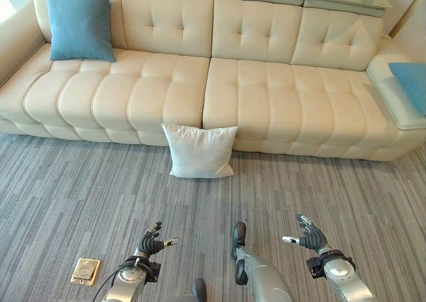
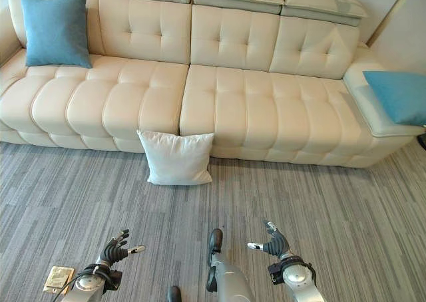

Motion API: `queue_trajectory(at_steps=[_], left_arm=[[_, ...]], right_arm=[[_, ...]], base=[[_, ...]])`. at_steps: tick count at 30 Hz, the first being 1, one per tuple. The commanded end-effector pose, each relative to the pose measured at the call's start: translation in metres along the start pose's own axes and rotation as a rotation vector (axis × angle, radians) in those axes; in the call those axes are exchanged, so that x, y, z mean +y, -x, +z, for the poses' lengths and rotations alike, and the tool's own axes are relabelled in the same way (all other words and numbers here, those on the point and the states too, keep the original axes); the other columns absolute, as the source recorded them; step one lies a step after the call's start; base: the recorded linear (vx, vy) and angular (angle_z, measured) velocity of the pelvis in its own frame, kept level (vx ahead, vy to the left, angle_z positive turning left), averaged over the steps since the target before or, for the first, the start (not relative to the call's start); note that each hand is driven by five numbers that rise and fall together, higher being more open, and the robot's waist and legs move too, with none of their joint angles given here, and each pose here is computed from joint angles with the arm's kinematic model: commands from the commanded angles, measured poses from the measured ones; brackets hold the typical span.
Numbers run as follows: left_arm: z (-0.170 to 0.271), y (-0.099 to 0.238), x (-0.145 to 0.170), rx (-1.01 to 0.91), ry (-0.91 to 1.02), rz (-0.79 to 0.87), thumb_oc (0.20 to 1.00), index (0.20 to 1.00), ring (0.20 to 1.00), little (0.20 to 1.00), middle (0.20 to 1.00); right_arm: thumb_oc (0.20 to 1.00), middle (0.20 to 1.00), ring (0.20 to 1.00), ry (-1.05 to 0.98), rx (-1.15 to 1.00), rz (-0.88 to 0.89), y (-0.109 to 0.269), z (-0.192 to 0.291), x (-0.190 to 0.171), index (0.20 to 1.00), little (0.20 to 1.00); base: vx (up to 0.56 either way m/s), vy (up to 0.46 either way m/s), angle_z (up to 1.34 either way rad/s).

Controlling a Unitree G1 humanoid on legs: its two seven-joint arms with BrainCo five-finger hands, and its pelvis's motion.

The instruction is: Pick up all the scattered cushions and arrange them neatly on the sofa.

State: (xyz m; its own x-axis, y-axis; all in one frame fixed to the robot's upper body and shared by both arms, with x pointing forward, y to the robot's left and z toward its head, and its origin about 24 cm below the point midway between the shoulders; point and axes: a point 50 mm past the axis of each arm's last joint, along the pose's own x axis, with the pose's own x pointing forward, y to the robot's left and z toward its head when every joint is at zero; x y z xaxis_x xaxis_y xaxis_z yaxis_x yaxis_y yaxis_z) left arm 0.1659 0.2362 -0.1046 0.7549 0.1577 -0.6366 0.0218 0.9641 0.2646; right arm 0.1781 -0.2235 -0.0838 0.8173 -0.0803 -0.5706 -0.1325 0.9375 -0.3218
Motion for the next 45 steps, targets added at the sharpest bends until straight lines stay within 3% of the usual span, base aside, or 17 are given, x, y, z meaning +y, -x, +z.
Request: queue_trajectory(at_steps=[1, 13, 22, 29, 37, 45], left_arm=[[0.025, -0.004, 0.005, -0.121, -0.051, -0.006, 1.0, 1.0, 1.0, 1.0, 1.0], [0.018, -0.004, 0.006, -0.088, -0.035, 0.002, 1.0, 1.0, 1.0, 1.0, 1.0], [-0.003, 0.0, 0.014, 0.0, -0.024, 0.044, 1.0, 1.0, 1.0, 1.0, 1.0], [0.01, -0.007, 0.026, -0.026, -0.068, 0.069, 1.0, 1.0, 1.0, 1.0, 1.0], [0.009, -0.005, 0.023, -0.035, -0.035, 0.068, 1.0, 1.0, 1.0, 1.0, 1.0], [0.032, -0.007, 0.042, -0.126, -0.011, 0.134, 1.0, 1.0, 1.0, 1.0, 1.0]], right_arm=[[1.0, 1.0, 1.0, 0.005, -0.091, -0.066, -0.006, 0.021, -0.022, 1.0, 1.0], [1.0, 1.0, 1.0, 0.032, -0.084, -0.108, -0.006, 0.02, -0.033, 1.0, 1.0], [1.0, 1.0, 1.0, 0.04, -0.088, -0.057, -0.009, 0.023, -0.018, 1.0, 1.0], [1.0, 1.0, 1.0, 0.034, -0.172, 0.024, -0.018, 0.049, 0.005, 1.0, 1.0], [1.0, 1.0, 1.0, 0.059, -0.177, 0.004, -0.017, 0.049, -0.003, 1.0, 1.0], [1.0, 1.0, 1.0, 0.131, -0.263, -0.013, -0.018, 0.07, -0.01, 1.0, 1.0]], base=[[0.35, -0.148, 1.03], [0.31, 0.005, 0.01], [0.45, 0.246, -0.37], [0.26, 0.209, -0.25], [0.25, 0.032, 0.01], [0.06, -0.085, 0.04]])
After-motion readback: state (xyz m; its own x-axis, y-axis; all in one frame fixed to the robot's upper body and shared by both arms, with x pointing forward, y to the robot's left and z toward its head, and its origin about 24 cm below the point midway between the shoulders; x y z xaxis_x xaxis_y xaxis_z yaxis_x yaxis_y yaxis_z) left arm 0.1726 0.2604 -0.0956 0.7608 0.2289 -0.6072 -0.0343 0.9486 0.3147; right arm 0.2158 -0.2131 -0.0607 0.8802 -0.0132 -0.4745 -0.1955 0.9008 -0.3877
